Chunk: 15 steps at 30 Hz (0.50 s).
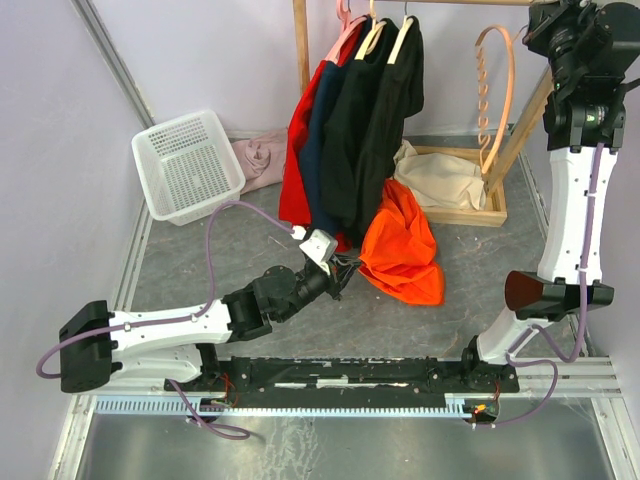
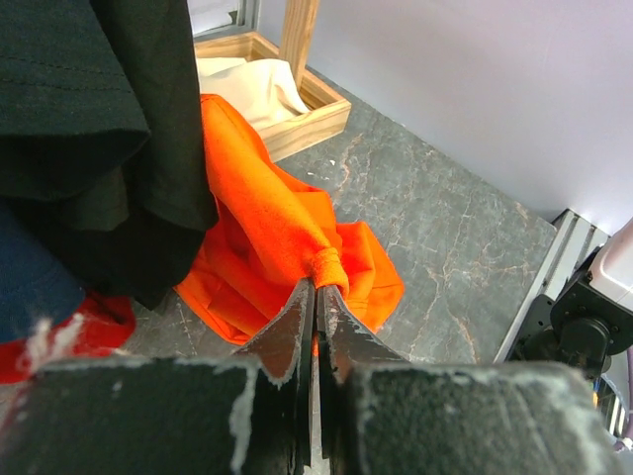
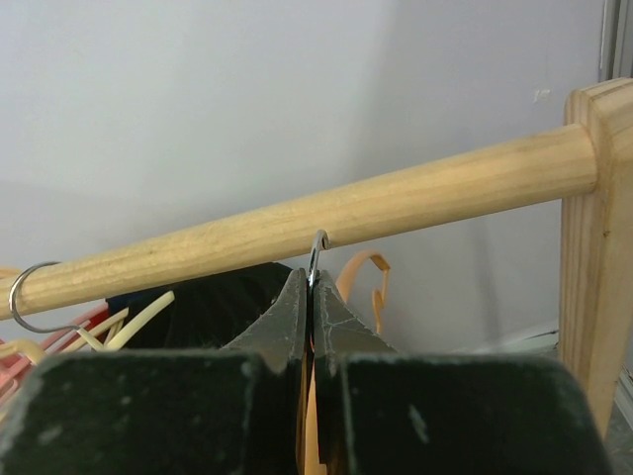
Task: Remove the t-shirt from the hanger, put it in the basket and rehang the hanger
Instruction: Place the hanger on the clothesline.
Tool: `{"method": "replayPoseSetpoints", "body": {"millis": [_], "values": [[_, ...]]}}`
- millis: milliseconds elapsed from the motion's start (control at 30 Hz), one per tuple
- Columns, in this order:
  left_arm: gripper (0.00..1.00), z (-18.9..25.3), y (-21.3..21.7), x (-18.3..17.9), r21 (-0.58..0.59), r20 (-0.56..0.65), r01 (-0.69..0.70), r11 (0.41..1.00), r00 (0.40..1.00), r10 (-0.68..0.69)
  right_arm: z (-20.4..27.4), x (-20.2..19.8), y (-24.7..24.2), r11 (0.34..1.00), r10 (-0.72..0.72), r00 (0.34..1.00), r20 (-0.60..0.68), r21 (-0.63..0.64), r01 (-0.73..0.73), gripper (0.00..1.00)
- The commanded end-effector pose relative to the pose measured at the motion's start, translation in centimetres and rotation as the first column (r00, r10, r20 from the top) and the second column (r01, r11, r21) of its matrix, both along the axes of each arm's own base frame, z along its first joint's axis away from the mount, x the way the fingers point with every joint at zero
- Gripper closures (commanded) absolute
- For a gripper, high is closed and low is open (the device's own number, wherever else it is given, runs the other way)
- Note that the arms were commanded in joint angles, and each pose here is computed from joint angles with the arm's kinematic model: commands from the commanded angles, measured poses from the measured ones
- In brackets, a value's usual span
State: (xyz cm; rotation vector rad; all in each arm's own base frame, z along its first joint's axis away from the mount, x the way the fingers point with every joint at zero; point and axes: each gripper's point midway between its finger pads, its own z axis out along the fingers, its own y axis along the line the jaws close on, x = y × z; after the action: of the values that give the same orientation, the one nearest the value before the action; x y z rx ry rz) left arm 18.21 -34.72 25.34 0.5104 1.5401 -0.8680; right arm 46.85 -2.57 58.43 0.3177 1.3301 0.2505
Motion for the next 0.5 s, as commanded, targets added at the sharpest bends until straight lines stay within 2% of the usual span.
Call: {"method": "replayPoseSetpoints", "body": {"millis": [0, 467], "values": [[0.97, 1.6, -0.3, 0.0, -0.084, -0.005, -0.008, 0.996, 1.0, 0.008, 4.6, -3.1, 0.3, 1.0, 0.01, 0.989, 0.15, -0.007, -0.009, 0.99], [0.97, 1.4, -0.2, 0.0, -0.086, -0.006, -0.009, 0.996, 1.0, 0.009, 6.1, -3.3, 0.6, 1.0, 0.025, 0.979, 0.2, -0.01, -0.023, 0.99]]}}
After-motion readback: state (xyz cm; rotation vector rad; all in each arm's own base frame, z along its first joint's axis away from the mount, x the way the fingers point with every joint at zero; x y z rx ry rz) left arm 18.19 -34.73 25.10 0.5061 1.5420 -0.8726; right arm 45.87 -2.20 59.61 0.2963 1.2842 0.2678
